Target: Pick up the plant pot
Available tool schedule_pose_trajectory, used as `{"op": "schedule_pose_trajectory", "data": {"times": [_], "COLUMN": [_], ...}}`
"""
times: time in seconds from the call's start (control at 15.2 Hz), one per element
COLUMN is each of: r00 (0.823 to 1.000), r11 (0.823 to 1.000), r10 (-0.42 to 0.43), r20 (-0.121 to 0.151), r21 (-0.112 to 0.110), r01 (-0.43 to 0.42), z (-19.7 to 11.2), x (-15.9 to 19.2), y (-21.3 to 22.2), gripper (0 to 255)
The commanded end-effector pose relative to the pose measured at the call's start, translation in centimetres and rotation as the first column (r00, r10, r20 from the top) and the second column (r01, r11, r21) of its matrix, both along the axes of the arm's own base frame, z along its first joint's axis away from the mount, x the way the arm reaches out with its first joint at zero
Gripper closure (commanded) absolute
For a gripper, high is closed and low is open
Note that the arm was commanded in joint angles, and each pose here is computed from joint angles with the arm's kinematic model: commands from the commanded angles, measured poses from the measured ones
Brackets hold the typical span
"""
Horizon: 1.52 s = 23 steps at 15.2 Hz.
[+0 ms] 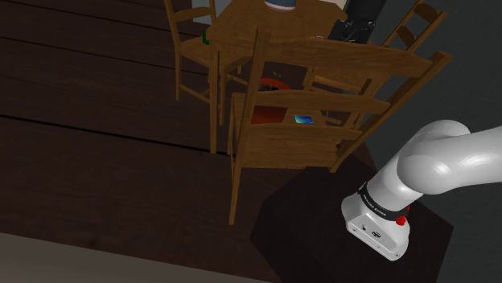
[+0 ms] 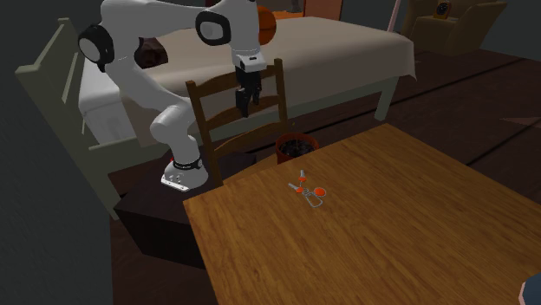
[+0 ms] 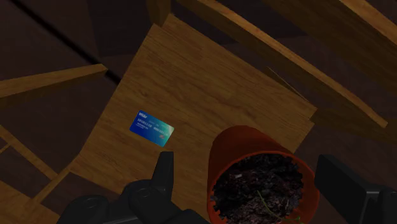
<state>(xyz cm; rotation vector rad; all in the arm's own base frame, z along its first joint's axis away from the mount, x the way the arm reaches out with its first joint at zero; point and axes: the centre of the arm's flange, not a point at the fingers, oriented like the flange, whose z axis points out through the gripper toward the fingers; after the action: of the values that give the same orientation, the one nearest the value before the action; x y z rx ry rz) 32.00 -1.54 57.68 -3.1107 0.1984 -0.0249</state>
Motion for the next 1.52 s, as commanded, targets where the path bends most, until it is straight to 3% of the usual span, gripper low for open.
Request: {"op": "schedule_pose_trajectory", "data": {"times": [0.0, 0.86, 1.45], "r00": [1.0, 0.998, 0.998], "r11": [1.0, 0.983, 0.982], "r10": [0.0, 0.065, 0.066], "r20": [0.0, 0.003, 0.003], "r21": [0.0, -0.173, -0.176], "r01": [0.0, -0.063, -0.064], "z": [0.0, -7.5, -11.6], "x": [0.0, 13.1, 13.3], "y": [0.0, 10.7, 10.8], "gripper": [0, 0, 0]}}
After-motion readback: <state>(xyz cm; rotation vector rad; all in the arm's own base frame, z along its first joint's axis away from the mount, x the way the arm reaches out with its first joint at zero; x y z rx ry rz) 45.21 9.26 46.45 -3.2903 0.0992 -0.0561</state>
